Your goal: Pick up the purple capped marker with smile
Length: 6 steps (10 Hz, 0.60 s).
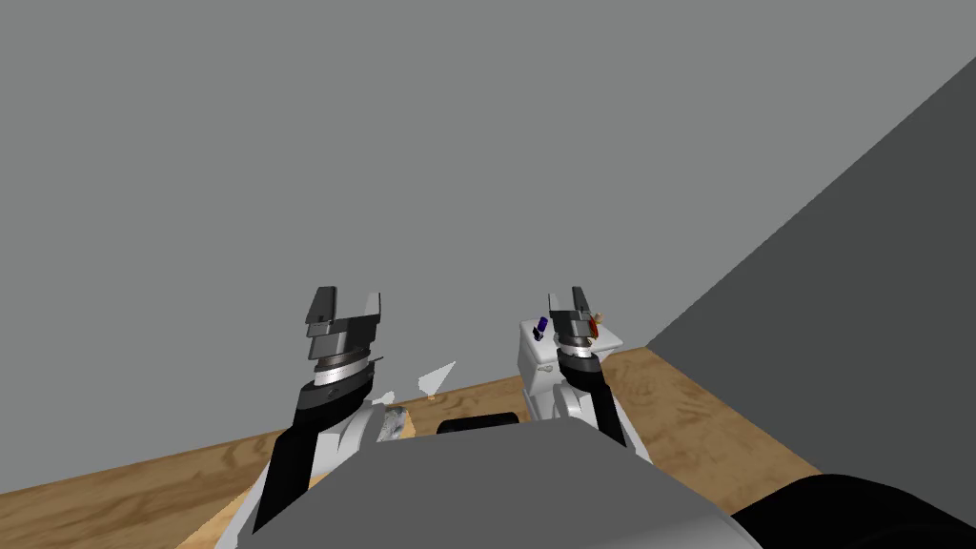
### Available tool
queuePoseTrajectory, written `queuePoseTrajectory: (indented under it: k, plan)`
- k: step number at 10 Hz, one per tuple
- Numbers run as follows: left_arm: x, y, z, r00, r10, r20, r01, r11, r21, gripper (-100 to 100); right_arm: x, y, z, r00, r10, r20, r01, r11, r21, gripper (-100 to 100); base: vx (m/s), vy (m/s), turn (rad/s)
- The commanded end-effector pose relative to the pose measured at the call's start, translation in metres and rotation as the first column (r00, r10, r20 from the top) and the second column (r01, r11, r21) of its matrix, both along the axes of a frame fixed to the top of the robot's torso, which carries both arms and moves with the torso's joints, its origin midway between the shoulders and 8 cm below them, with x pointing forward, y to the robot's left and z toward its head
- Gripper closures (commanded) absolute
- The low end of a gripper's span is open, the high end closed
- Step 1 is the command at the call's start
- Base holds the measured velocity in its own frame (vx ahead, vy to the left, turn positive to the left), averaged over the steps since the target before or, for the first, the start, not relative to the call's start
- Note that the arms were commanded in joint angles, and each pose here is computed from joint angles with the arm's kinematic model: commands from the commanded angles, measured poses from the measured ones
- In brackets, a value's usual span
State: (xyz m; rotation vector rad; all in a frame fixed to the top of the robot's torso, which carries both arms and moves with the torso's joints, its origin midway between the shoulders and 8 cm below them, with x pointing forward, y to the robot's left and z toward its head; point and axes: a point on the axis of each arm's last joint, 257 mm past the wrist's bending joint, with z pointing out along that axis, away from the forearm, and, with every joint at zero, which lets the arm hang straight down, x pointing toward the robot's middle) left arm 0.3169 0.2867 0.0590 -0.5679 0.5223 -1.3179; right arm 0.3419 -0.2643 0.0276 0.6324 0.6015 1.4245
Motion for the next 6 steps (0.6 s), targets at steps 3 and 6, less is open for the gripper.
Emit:
queuePoseTrajectory:
  k: [3,6]
  plan:
    - [0.0,0.0,0.0,1.0,0.0,0.0,0.0,1.0,0.0,0,0.013,0.001,-0.027,0.994,-0.072,-0.078,0.057,0.983,-0.177,-100,-0.085,0.004,-0.025]
    - [0.0,0.0,0.0,1.0,0.0,0.0,0.0,1.0,0.0,0,0.022,-0.005,-0.051,0.979,-0.16,-0.13,0.111,0.941,-0.318,-100,-0.136,0.005,-0.025]
